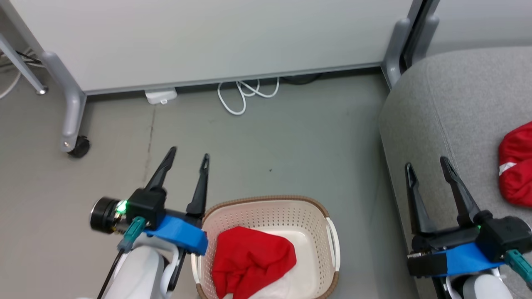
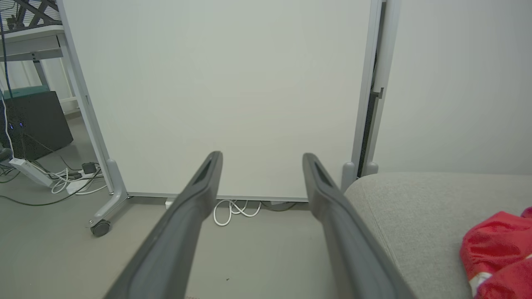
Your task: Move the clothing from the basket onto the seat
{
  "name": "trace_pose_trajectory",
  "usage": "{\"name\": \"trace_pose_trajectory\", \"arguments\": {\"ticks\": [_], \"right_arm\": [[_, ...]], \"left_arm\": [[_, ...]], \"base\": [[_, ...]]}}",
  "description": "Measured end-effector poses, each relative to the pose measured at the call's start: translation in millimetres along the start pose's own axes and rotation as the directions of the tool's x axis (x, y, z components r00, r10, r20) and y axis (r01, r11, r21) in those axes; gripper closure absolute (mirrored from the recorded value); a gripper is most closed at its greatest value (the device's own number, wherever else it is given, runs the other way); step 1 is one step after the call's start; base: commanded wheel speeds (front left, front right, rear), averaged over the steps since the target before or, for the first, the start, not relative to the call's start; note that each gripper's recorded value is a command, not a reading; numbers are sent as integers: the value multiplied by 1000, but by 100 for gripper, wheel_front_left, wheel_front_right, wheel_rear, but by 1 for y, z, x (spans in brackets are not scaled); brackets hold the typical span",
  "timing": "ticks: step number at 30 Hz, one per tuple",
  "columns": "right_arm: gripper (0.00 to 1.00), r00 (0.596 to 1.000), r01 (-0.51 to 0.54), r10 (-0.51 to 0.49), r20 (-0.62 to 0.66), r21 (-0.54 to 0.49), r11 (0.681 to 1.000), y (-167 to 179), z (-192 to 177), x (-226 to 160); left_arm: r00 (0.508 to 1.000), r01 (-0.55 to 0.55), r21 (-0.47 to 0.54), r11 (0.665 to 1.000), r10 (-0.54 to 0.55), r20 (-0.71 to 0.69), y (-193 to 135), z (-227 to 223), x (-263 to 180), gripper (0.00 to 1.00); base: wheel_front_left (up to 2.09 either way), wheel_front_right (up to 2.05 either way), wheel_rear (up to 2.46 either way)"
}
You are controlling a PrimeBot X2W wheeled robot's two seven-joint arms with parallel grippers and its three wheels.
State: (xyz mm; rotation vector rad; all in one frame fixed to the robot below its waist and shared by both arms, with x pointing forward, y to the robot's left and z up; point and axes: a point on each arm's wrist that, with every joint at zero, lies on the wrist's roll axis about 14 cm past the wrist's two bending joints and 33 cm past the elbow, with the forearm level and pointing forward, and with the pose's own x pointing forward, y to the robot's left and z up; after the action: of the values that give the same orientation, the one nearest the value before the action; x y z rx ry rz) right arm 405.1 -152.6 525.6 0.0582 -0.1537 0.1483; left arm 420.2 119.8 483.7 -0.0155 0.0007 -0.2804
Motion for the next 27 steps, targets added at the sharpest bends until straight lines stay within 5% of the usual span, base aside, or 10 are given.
{"name": "trace_pose_trajectory", "arguments": {"ticks": [8,15,27], "right_arm": [[0,1000,-11,11,-2,-34,999,-11,-9,28],[0,999,3,-4,-34,-54,999,-26,-32,49],[0,993,-17,9,-116,-68,998,-34,-86,74]], "left_arm": [[974,189,20,982,-184,-134,-33,-44,45,0],[896,329,24,944,-305,-324,-55,-115,65,0],[659,587,42,809,-447,-605,-78,-230,55,0]], "base": [[0,0,0],[0,0,0],[0,0,0]]}}
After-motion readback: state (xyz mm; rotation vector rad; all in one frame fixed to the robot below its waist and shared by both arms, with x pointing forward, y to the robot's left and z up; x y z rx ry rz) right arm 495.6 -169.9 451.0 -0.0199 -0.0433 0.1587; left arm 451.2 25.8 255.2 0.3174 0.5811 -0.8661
